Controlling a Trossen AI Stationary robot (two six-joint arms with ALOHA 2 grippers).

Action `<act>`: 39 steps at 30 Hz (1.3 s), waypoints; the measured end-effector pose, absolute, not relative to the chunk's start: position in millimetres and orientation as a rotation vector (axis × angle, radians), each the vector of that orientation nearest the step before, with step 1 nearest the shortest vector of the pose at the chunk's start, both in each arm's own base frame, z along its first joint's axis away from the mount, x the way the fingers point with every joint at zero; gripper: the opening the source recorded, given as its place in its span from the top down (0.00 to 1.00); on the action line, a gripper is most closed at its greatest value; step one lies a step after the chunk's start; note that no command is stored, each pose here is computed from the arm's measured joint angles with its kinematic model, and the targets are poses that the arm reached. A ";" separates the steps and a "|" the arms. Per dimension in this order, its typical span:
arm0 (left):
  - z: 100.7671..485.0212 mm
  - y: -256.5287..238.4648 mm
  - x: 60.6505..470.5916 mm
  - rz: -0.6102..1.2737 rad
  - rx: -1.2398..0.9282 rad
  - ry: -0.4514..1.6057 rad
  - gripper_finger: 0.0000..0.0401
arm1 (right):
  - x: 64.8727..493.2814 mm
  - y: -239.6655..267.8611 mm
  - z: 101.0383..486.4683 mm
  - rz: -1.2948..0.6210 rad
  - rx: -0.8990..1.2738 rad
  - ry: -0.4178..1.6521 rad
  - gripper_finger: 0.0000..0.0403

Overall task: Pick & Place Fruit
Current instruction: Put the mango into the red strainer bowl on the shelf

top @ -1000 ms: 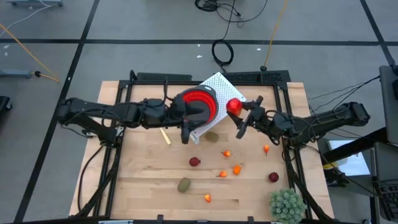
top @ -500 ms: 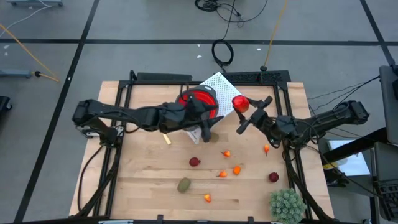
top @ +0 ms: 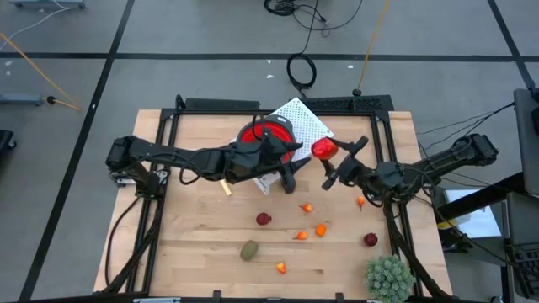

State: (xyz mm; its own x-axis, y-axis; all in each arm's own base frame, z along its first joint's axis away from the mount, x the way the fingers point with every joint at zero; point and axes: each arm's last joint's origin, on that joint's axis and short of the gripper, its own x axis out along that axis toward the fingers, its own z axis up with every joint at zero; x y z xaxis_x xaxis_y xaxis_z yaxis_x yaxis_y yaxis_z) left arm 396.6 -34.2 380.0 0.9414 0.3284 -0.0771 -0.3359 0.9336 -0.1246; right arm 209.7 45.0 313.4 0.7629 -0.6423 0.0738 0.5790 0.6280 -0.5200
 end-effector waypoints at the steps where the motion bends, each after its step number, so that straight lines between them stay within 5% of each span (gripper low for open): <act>1: 379.9 -34.2 396.6 0.338 -0.139 0.056 0.47 | 209.5 45.4 313.4 -0.702 -0.551 0.124 0.43; 19: 379.3 -33.7 397.6 0.245 -0.141 0.071 0.45 | 209.6 45.6 313.3 -0.698 -0.553 0.123 0.42; 31: 379.4 -25.0 397.9 0.296 -0.174 0.061 0.03 | 211.1 47.4 313.6 -0.624 -0.493 0.068 0.43; 39: 376.5 -24.8 407.8 0.274 -0.168 0.001 0.07 | 227.1 53.0 306.9 -0.634 -0.524 0.045 0.43</act>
State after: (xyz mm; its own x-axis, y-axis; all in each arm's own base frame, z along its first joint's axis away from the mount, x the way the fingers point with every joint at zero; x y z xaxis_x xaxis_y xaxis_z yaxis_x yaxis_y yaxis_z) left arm 407.8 -24.8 376.5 0.9627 0.2695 -0.0240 -0.2697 0.9487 -0.1650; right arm 227.1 53.0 306.9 0.8094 -0.5756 0.1164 0.5532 0.6808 -0.4801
